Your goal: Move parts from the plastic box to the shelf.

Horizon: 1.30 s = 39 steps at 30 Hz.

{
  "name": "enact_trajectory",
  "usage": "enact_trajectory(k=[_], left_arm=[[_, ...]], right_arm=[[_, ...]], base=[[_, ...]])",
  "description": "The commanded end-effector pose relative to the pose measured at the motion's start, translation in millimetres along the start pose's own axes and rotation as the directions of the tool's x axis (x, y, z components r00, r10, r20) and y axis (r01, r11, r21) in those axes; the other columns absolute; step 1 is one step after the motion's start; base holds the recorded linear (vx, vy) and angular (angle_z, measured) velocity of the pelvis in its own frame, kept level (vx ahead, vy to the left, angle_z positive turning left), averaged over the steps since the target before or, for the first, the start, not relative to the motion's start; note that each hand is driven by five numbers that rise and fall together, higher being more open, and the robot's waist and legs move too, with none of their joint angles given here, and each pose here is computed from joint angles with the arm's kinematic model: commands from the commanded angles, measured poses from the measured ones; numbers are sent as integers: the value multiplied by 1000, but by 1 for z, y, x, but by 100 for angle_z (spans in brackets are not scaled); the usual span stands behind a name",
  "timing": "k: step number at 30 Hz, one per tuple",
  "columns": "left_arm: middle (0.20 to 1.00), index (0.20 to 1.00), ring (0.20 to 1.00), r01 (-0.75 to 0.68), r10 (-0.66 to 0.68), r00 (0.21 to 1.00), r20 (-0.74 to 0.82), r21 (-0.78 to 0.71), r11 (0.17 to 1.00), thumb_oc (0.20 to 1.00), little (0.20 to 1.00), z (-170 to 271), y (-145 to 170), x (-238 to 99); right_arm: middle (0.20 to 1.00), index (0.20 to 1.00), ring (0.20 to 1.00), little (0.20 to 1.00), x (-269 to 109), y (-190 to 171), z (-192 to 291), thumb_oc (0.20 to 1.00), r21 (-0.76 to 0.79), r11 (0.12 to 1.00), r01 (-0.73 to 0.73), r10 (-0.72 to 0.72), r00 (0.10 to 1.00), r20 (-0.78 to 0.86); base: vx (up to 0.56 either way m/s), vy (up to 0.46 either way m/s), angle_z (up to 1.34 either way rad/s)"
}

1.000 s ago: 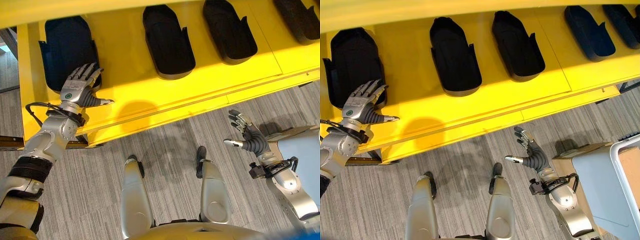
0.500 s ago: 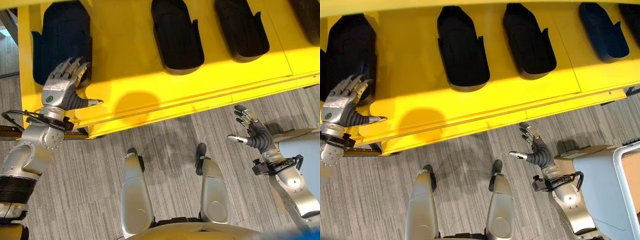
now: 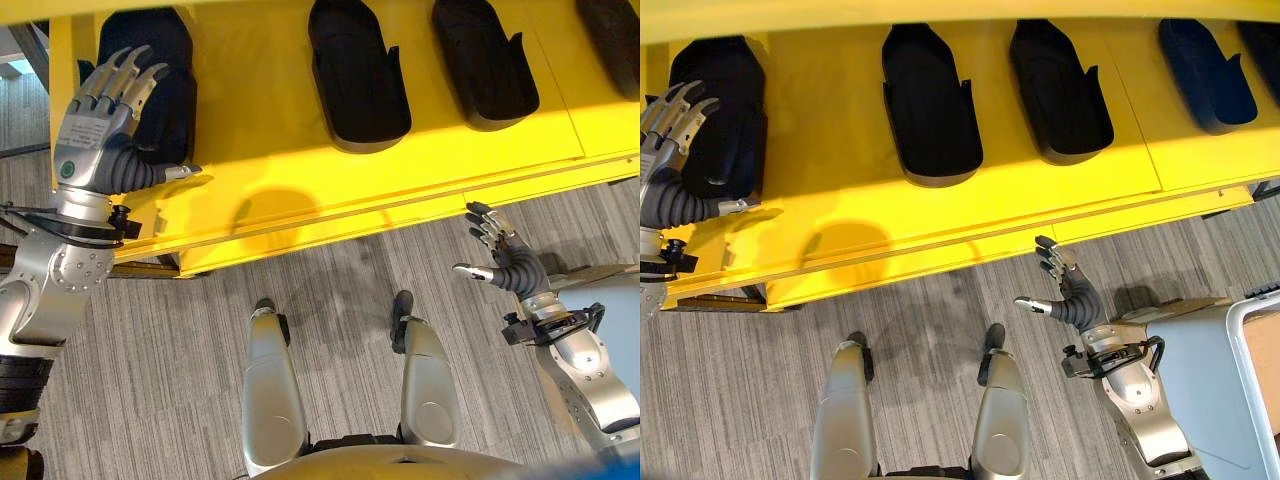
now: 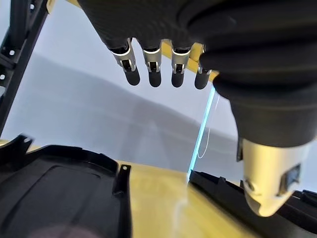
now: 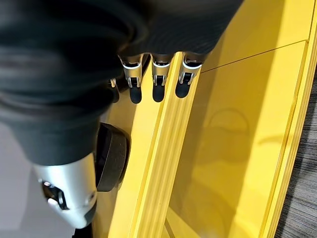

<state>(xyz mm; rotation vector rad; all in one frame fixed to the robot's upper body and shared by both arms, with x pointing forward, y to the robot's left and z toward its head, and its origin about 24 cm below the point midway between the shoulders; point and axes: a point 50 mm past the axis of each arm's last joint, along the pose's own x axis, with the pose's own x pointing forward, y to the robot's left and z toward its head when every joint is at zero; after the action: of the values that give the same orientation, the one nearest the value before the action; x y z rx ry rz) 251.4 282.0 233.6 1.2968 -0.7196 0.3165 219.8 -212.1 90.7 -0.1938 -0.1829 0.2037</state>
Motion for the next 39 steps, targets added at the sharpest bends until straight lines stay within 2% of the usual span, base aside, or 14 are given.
enact_trajectory(k=[1, 3, 5, 10, 11, 13, 18, 22, 24, 28, 33, 39], left_arm=[[1000, 1000, 1000, -33, 26, 999, -40, -173, 984, 1000, 1000, 7, -16, -3], [1000, 1000, 1000, -40, 23, 996, -82, -216, 976, 1000, 1000, 4, -21, -6], [1000, 1000, 1000, -90, 33, 982, -187, -304, 948, 1000, 1000, -5, -32, -14], [1000, 1000, 1000, -189, -4, 936, -353, -509, 840, 1000, 1000, -15, -50, -34], [1000, 1000, 1000, -189, -4, 935, -353, -510, 839, 1000, 1000, -15, -50, -34], [1000, 1000, 1000, -243, -31, 905, -424, -577, 780, 1000, 1000, -20, -59, -43], [1000, 1000, 1000, -310, -11, 869, -494, -563, 766, 1000, 1000, -34, -55, -48], [1000, 1000, 1000, -336, 33, 867, -497, -534, 776, 1000, 1000, -39, -44, -47], [1000, 1000, 1000, -359, 106, 883, -458, -512, 780, 1000, 1000, -35, -26, -42], [1000, 1000, 1000, -362, 160, 904, -396, -510, 781, 1000, 1000, -27, -12, -35], [1000, 1000, 1000, -325, 181, 936, -302, -541, 776, 1000, 1000, -10, -4, -27], [1000, 1000, 1000, -324, 185, 939, -291, -559, 763, 1000, 1000, -6, -6, -25]], right_arm=[[1000, 1000, 1000, 1000, 1, -5, 17, 1000, 34, 998, 56, -60, 992, 112], [1000, 1000, 1000, 1000, 2, -5, 16, 1000, 35, 998, 56, -60, 992, 110], [1000, 1000, 1000, 1000, 2, -5, 17, 1000, 40, 997, 59, -63, 992, 111], [1000, 1000, 1000, 1000, 2, -6, 15, 1000, 50, 996, 70, -75, 992, 100], [1000, 1000, 1000, 1000, 1, -6, 16, 1000, 49, 996, 70, -74, 992, 100], [1000, 1000, 1000, 1000, 2, -6, 15, 1000, 53, 996, 72, -77, 993, 94], [1000, 1000, 1000, 1000, 2, -5, 14, 1000, 52, 997, 61, -65, 994, 86], [1000, 1000, 1000, 1000, 3, -5, 14, 1000, 53, 997, 52, -57, 995, 87], [1000, 1000, 1000, 1000, 2, -6, 16, 1000, 46, 998, 50, -55, 994, 95], [1000, 1000, 1000, 1000, 2, -7, 16, 1000, 46, 998, 49, -53, 994, 95], [1000, 1000, 1000, 1000, 1, -6, 17, 1000, 46, 998, 45, -49, 994, 98], [1000, 1000, 1000, 1000, 0, -6, 16, 1000, 48, 998, 47, -51, 994, 97]], base=[[0, 0, 0], [0, 0, 0], [0, 0, 0], [0, 0, 0], [0, 0, 0], [0, 0, 0], [0, 0, 0], [0, 0, 0], [0, 0, 0], [0, 0, 0], [7, 1, 5], [1, -1, 1]])
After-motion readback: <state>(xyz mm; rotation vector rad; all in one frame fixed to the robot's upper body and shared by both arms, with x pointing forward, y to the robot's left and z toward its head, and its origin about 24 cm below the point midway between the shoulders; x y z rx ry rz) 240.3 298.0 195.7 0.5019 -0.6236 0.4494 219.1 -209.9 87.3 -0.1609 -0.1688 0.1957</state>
